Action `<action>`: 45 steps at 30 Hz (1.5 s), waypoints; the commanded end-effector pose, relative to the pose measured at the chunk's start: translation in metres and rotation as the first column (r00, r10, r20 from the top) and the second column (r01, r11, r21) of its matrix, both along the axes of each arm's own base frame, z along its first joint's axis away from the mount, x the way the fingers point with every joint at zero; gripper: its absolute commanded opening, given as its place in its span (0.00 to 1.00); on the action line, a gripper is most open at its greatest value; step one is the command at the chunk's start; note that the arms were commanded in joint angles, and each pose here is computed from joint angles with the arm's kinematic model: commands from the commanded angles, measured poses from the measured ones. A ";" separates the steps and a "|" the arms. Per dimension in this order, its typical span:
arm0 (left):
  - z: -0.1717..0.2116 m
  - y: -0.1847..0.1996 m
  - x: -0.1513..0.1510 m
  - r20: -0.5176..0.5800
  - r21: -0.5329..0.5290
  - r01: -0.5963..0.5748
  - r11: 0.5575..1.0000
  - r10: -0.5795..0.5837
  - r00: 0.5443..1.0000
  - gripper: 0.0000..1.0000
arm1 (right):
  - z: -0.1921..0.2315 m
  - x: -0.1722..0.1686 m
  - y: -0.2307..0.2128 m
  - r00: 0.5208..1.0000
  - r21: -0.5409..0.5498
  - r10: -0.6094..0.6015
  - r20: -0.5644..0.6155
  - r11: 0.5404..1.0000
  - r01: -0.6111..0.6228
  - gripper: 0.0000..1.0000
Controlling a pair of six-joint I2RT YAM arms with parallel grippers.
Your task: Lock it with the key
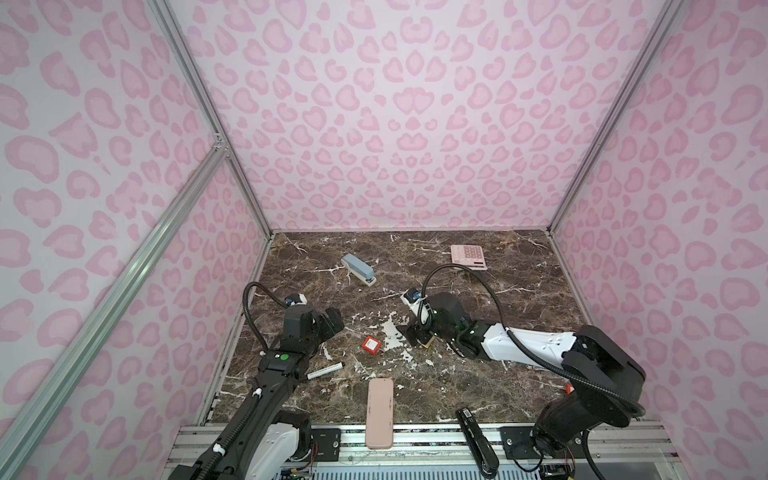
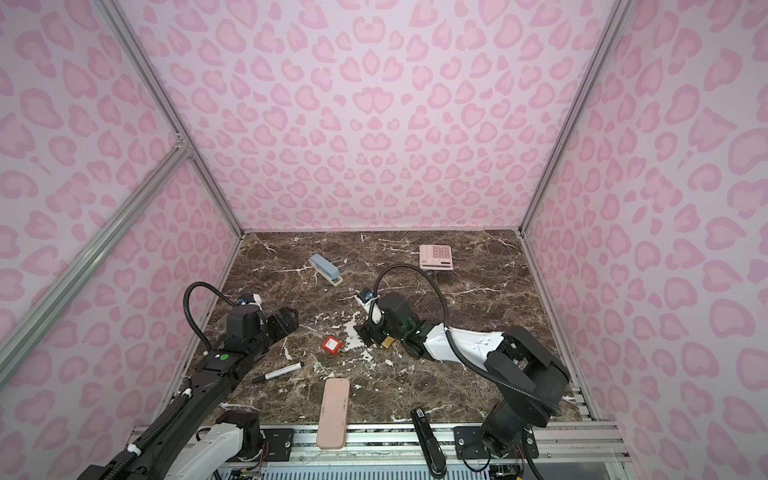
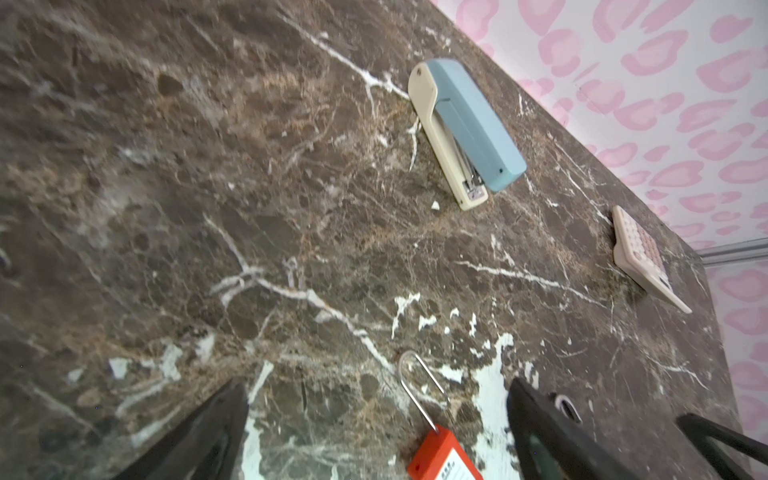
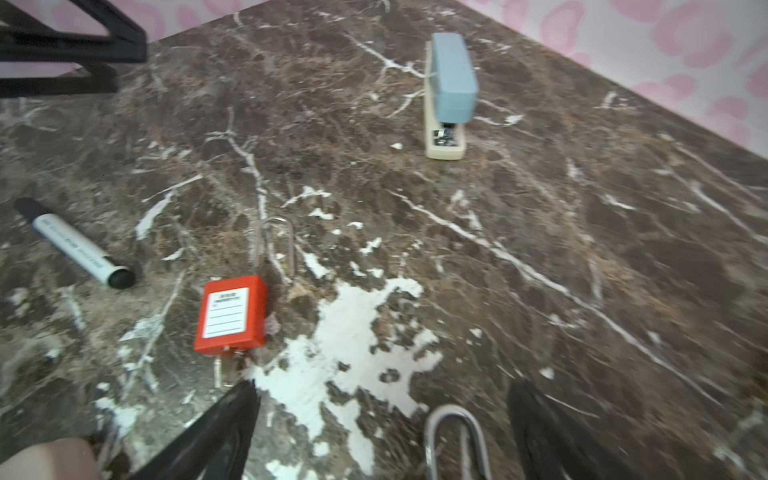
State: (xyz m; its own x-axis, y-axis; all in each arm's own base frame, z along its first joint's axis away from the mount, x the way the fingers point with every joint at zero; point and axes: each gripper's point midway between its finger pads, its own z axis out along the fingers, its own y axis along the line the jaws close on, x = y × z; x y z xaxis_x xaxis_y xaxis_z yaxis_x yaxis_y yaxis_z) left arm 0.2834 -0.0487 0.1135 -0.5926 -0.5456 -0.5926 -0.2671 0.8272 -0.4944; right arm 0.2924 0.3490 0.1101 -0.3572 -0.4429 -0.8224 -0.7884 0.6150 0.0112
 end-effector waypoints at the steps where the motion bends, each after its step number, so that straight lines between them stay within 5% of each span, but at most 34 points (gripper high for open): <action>1: -0.011 -0.017 -0.013 -0.054 -0.119 0.026 0.993 -0.033 0.998 0.97 | -0.014 -0.017 0.026 0.992 -0.024 0.098 -0.079 0.995 -0.100 0.93; 20: -0.031 -0.026 -0.030 -0.113 -0.188 0.033 0.982 -0.055 0.992 0.95 | -0.072 -0.039 0.070 0.954 -0.250 0.155 -0.257 0.943 -0.221 0.84; 45: -0.026 -0.035 -0.032 -0.120 -0.241 0.049 0.969 -0.080 0.990 0.91 | -0.087 -0.042 0.083 0.930 -0.250 0.175 -0.323 0.932 -0.263 0.47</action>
